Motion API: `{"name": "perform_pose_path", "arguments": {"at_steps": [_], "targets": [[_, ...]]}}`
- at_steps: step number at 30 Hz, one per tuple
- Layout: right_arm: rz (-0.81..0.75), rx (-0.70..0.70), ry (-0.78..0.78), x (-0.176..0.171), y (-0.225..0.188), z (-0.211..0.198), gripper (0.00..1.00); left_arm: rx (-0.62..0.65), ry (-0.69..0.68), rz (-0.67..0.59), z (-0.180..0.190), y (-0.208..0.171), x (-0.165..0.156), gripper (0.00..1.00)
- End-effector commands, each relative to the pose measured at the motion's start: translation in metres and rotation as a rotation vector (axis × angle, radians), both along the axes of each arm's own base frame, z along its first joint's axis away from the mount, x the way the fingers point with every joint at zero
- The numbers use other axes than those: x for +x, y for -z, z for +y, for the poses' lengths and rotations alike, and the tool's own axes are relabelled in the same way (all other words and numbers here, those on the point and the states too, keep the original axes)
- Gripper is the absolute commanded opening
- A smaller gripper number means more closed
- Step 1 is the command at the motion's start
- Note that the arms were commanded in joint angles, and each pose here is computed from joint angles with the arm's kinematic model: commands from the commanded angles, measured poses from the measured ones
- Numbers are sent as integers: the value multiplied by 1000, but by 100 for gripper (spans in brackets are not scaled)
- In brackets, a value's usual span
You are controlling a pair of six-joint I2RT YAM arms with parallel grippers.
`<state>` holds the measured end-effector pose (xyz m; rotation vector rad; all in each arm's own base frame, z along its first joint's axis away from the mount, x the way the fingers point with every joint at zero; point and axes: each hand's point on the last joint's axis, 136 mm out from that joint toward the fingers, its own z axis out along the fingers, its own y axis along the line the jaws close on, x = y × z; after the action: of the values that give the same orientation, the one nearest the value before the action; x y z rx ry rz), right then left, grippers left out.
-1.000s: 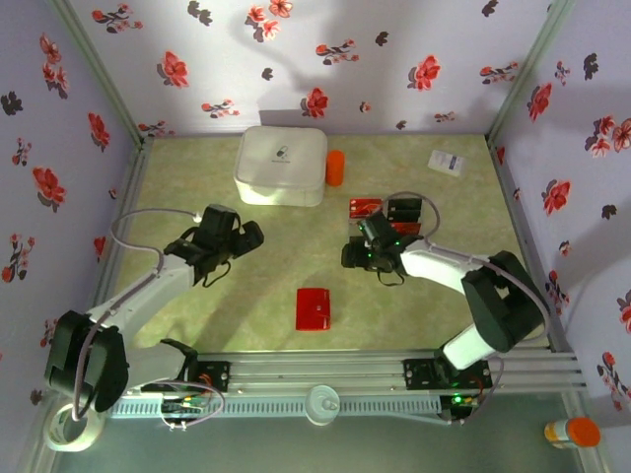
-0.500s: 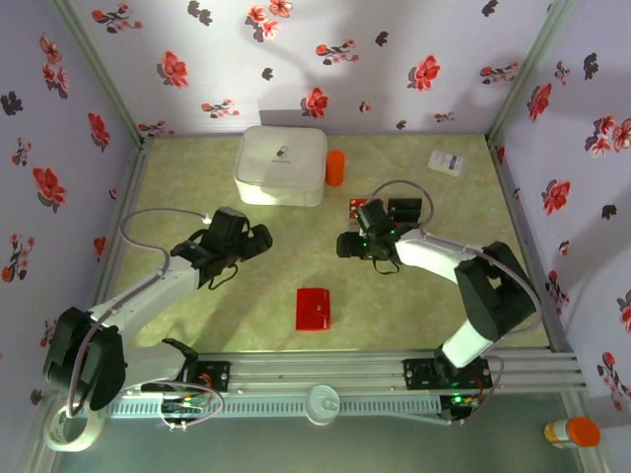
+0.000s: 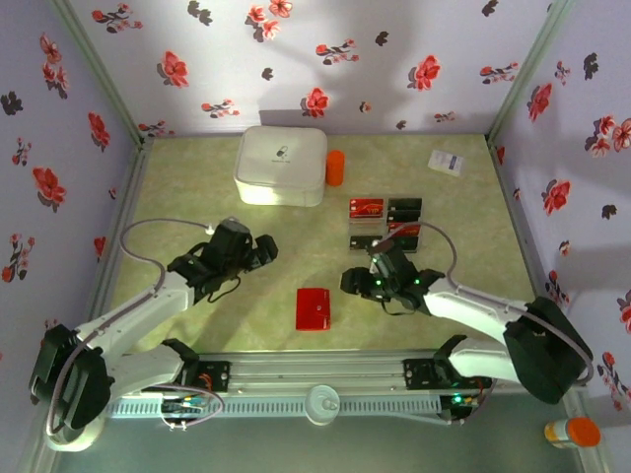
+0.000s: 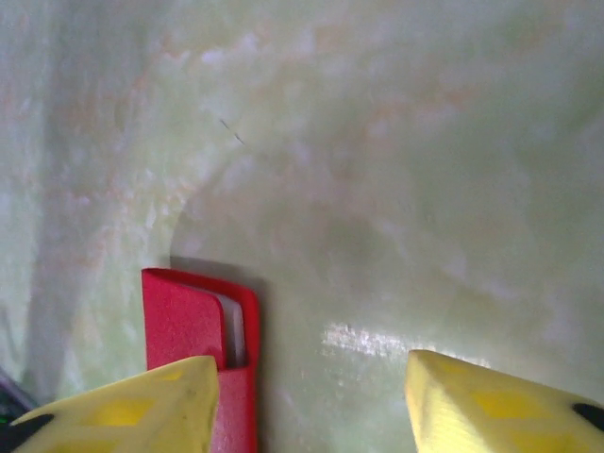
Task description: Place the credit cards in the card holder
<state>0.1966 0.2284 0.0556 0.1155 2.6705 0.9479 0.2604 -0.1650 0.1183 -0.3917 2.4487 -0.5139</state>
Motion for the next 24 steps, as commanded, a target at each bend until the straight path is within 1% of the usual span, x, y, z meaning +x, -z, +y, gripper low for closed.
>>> {"name": "perform_pose_path", "arguments": {"at_steps": [1,4,6,8,12,16,24], "targets": [[50,159,52,-8,-11,16,49,3,-30,18,3,7,-7,100],[64,203,54,-14,-10,24,44,6,-23,23,-1,9,-6,100],[68,211,44,-17,-10,31,41,9,-17,25,-5,10,-5,100],[71,205,27,-20,-8,38,40,14,-9,29,-8,11,-4,100],[83,192,4,-26,-1,47,40,19,8,32,-14,11,-4,100],[94,184,-2,-30,6,51,43,20,14,37,-17,14,-7,100],[121,203,-27,-33,14,64,44,22,16,42,-19,18,-10,100]]}}
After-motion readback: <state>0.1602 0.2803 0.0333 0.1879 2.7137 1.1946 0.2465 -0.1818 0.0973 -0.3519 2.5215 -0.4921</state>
